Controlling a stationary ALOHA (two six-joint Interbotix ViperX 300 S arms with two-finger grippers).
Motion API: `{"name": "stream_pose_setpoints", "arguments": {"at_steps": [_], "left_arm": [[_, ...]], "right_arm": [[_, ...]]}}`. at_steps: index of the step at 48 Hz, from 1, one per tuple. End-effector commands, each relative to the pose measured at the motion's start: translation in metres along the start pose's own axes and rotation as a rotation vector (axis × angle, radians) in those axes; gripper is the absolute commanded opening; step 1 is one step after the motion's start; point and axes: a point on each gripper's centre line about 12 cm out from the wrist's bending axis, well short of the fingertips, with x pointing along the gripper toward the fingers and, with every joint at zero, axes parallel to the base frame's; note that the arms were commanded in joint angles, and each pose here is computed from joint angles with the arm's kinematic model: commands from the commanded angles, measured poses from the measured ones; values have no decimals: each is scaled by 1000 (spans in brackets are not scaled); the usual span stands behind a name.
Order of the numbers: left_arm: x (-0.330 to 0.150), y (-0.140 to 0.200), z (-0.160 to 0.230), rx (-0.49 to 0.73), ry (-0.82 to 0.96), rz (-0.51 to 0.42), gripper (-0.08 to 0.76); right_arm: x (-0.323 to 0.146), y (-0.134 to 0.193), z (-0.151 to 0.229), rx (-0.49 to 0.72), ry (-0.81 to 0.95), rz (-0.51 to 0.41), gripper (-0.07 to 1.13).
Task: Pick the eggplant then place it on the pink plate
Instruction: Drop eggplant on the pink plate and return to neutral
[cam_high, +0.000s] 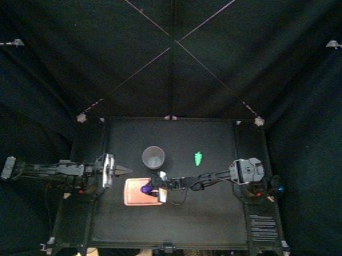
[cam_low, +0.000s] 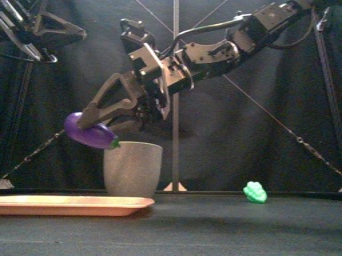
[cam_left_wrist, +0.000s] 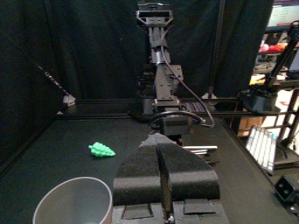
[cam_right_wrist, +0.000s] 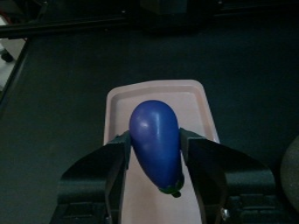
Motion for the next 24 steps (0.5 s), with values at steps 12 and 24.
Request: {"name": "stream_pose_setpoints", "arguments": {"at_steps": [12,24], "left_arm": [[1,0,6,9,-17,0,-30],[1,0,6,9,-15,0,-30]], "right_arm": [[-6,-2,25,11,-61,-3,1028],[-52,-8,60,-25,-147,-11,1026]]}}
